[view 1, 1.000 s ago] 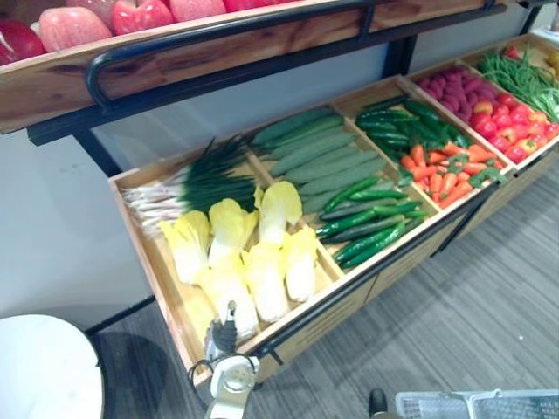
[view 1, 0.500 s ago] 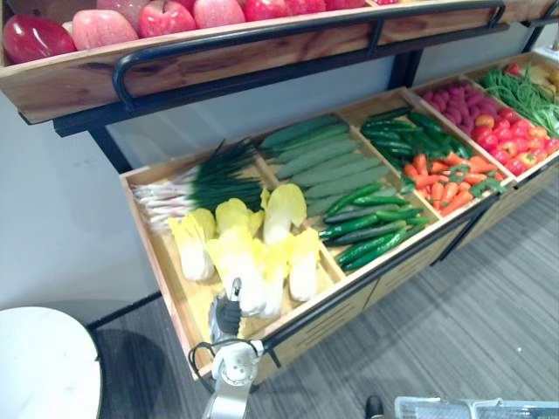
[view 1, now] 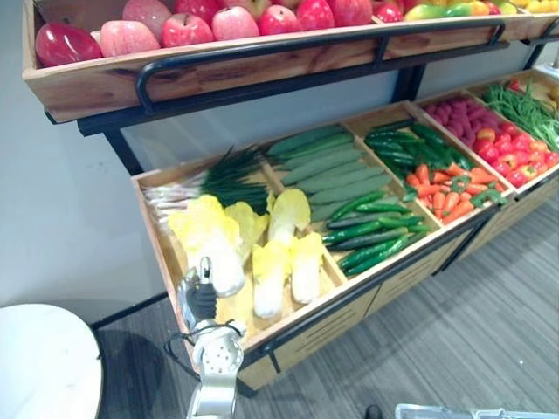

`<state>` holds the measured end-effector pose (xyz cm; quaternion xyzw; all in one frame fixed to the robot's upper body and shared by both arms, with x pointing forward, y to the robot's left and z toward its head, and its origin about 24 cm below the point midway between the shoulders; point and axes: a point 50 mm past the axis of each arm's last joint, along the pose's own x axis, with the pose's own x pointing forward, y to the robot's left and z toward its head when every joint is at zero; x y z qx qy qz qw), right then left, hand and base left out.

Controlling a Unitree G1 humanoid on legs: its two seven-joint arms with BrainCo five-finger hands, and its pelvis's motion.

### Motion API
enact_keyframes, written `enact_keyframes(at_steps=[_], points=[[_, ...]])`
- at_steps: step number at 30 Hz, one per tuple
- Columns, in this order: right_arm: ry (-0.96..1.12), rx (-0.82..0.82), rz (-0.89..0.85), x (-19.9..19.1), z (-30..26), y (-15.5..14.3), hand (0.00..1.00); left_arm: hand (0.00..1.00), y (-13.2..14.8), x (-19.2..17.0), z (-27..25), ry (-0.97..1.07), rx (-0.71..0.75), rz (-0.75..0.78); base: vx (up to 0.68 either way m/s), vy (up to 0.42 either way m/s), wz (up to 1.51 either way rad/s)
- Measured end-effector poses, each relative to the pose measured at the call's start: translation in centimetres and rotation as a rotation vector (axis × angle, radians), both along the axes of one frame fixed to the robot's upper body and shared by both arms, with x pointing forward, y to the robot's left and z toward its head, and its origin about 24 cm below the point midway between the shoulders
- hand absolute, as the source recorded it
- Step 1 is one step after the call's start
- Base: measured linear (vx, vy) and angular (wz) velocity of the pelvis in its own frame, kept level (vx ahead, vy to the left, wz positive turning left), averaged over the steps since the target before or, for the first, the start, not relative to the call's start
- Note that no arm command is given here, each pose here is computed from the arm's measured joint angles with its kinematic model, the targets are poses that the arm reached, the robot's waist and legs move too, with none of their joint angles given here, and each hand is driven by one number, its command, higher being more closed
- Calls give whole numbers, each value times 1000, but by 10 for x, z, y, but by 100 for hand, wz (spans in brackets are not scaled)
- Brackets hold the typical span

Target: Pick vegetable in the basket

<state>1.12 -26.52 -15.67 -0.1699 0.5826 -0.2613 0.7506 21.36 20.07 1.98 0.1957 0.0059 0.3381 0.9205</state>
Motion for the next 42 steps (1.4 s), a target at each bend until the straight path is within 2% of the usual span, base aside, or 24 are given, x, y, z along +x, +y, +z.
enact_keyframes(at_steps=[6,13,16,20,25,30,38,42], points=[[-7,-38,7,2,5,-14,100,100,-18,7,13,-58,0,-92,-1,-4,-4],[-83,-140,44,20,25,-50,100,100,-75,21,28,-120,-35,-408,-22,1,-35],[-163,-225,146,38,46,-68,100,100,-104,26,39,-165,-58,-558,-24,11,-56],[-246,-297,346,58,74,-76,100,100,-140,25,50,-199,-110,-724,-16,8,-51],[-378,-316,535,82,106,-68,100,100,-180,15,45,-154,-93,-959,0,-4,-49],[-450,-283,636,88,122,-53,100,100,-208,6,29,-58,-74,-1144,8,-17,-20],[-549,-174,692,89,141,-45,100,100,-238,-10,8,58,19,-1381,-5,-4,2],[-558,-101,657,82,139,-46,100,100,-241,-14,-3,111,37,-1423,-13,5,23]])
